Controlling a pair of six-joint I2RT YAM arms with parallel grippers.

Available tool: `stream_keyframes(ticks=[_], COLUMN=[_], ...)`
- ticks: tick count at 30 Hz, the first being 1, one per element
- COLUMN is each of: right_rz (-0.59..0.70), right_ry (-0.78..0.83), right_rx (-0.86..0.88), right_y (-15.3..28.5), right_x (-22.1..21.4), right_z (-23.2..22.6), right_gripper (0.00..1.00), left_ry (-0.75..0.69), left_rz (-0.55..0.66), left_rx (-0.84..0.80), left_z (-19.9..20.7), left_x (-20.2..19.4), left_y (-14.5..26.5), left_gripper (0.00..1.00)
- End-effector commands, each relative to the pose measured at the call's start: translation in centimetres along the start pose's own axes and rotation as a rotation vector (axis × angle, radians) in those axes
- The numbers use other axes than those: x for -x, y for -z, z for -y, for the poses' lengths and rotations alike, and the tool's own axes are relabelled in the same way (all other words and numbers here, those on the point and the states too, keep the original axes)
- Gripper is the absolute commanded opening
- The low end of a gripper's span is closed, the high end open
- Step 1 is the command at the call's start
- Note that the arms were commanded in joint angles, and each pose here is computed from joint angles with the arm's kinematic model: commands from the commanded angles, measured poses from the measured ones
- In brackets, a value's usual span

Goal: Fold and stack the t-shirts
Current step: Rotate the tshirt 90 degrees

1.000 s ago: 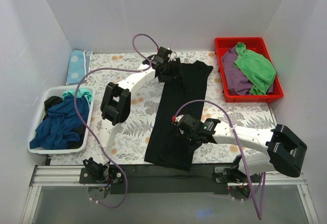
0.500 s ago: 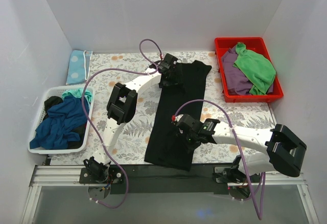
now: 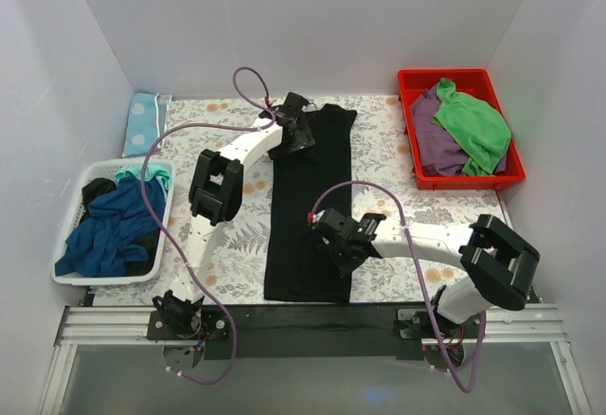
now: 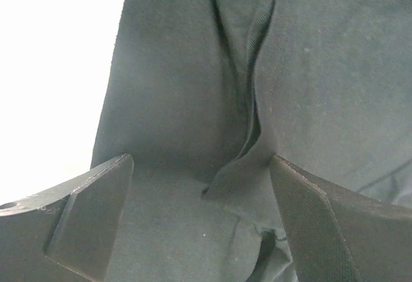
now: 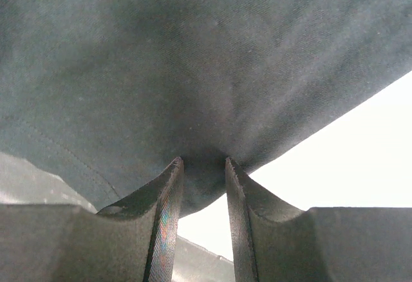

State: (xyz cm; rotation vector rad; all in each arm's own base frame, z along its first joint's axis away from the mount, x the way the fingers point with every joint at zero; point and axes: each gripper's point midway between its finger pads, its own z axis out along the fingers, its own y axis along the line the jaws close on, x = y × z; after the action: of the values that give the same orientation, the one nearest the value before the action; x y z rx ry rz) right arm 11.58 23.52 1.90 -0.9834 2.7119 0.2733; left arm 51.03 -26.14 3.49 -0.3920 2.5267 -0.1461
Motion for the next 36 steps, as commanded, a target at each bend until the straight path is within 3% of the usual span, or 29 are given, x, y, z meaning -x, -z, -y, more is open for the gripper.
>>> stream_keyframes(ticks=[1,11,22,29,36], right_rz=[-0.038,-0.074,-0.05,0.002,0.11], right_ry=[0.051,0.092,0.062,0.049,0.023], right_rx=[-0.076,-0.153,-0.202,-0.212,-0.191], right_y=[-1.4,-2.1,0.1,1.3,3.2], right_x=[0.5,1.9,1.8,2.3,6.6], right_z=[1.0,2.8,4.6,4.9,3.7], right_gripper=[0.38,0.38,0.37,0.37,0.38], left_ry=[0.037,0.028,-0.019,-0.05,-0.043], left_rz=[-0.013,0.028,0.045,0.101,0.211], left_rx=[0.197,0.131,0.077,-0.008,-0.08], left_z=[-6.8,-7.7,-7.5,-5.6,-4.0], left_x=[1.2,5.5,7.0,9.3,13.4], left_y=[-2.3,-4.7,-4.6,-2.6,3.9], left_gripper=[0.87,0.87,0.87,0.88,0.88])
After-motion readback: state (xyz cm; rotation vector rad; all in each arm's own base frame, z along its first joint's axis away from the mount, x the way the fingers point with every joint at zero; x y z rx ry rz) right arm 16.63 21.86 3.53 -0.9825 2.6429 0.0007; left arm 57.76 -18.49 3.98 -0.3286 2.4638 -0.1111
